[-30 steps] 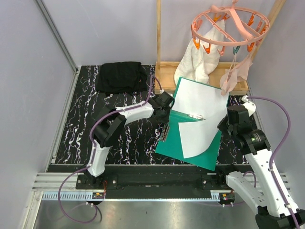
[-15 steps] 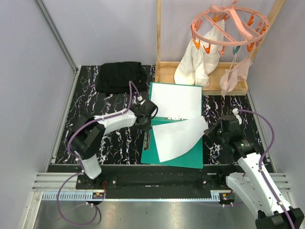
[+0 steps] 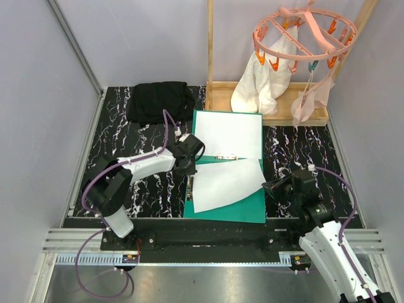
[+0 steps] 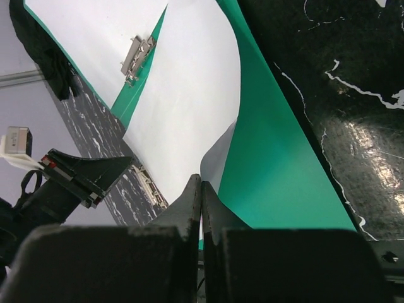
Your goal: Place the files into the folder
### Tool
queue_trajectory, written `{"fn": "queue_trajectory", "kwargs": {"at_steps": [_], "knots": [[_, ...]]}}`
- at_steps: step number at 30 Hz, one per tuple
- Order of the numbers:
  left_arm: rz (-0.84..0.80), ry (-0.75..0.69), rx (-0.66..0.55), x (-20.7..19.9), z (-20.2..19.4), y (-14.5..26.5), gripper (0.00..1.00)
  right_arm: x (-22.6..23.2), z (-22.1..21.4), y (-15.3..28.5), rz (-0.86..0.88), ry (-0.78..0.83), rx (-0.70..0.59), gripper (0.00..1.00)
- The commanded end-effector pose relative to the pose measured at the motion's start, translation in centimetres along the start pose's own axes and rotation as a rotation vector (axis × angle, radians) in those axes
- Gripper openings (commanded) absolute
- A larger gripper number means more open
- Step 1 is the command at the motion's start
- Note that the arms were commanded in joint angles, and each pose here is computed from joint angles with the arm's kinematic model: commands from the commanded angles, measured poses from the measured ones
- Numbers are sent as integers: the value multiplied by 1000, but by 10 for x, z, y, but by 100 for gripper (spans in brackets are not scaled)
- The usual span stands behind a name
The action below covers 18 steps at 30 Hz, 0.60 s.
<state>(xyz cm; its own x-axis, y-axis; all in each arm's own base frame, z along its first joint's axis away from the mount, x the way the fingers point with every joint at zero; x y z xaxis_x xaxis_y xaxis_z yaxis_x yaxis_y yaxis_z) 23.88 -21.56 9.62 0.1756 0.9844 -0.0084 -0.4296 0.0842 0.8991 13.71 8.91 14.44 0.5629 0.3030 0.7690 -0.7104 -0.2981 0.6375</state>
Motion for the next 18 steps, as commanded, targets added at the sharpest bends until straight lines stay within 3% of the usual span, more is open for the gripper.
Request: {"fn": "queue_trajectory", "kwargs": {"at_steps": [1,5,9,18], "knots": [[10,41,-71,4,9,11,27,3,-3,3,30,-36,28,0],[11,42,-102,6,14,21,43,-5,-9,3,24,-31,75,0],[-7,45,-129,5,20,32,52,-19,-18,-6,-6,-23,165,2],[-29,38,-166,7,24,50,57,-31,-26,-9,-55,4,240,5]]}}
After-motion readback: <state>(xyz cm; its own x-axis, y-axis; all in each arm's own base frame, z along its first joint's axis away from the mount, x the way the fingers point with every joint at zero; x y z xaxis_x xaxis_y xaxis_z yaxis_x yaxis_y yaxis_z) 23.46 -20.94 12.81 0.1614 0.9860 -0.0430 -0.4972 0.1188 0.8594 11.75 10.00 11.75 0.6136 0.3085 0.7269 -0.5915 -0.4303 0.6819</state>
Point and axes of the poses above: each gripper's point midway between its finger pads, its own y axis back along the fingers, its own x axis along the line the jaws close on, z = x × y, the point moved 7 cm from there along y, back along the fingers, and after that the axes turned 12 degrees about -y, right-handed, at the moved point
